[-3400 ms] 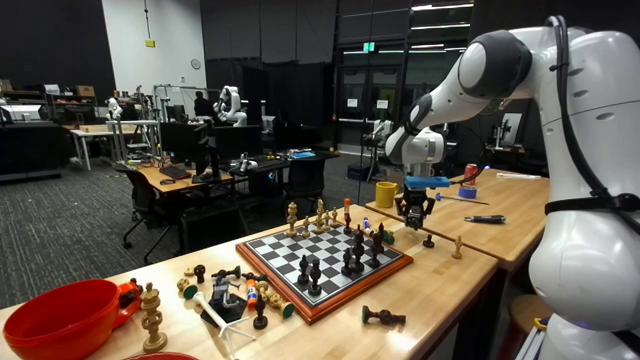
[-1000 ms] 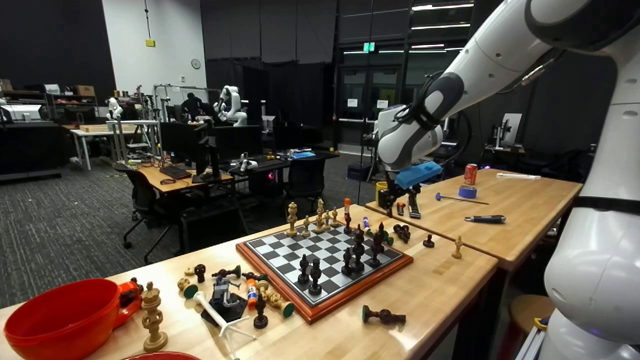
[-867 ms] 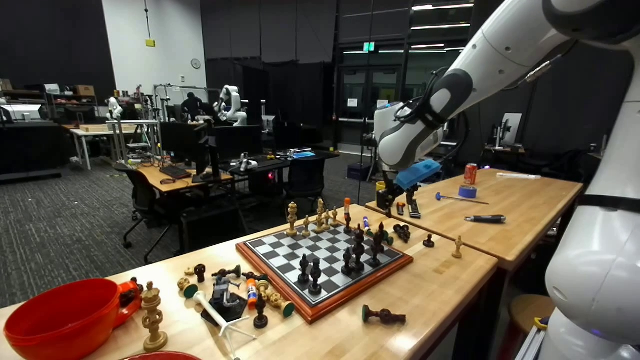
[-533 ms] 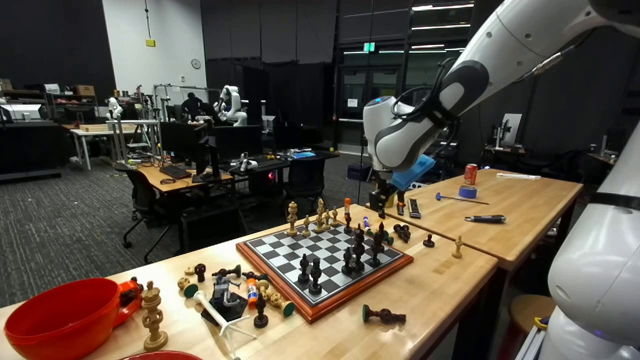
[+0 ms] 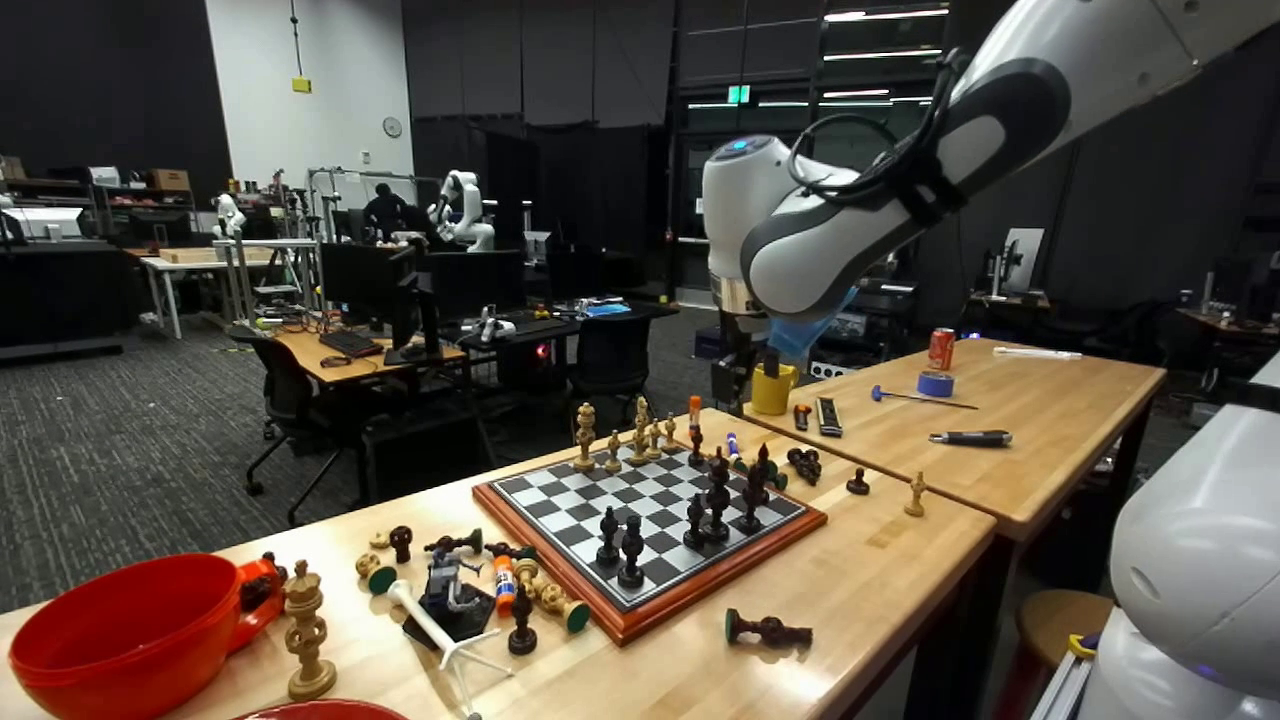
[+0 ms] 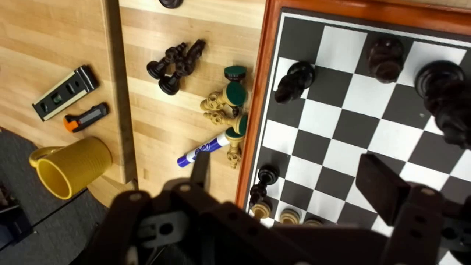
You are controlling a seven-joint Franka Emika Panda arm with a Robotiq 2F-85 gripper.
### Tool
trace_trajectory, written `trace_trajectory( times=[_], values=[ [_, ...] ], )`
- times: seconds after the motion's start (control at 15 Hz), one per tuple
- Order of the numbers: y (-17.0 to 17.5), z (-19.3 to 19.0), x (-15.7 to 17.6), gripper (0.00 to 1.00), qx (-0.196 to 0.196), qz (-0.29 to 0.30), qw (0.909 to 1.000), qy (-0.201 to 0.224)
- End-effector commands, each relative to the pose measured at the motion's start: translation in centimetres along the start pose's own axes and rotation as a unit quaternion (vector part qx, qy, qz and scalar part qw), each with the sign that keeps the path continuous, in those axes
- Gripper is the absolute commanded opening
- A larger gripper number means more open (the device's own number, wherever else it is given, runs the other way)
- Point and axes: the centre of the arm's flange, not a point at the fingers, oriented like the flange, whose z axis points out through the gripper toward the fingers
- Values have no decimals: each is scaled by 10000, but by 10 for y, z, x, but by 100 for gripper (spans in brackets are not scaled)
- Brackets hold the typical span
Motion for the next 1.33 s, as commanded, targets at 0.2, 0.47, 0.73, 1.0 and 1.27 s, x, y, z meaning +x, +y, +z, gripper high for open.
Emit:
trace_trajectory(
  times=[0.2, 0.47, 0.73, 1.0, 1.27],
  values=[
    [-17, -25, -15, 100, -47, -255, 9996, -118],
    [-16, -21, -14, 100, -34, -245, 9996, -150],
    [-27, -19, -4, 100, -18, -1324, 9911, -155],
    [-49, -28, 8, 100, 8, -2393, 9709, -93],
    [-77, -32, 18, 100, 231, -3422, 9392, -140]
  ],
)
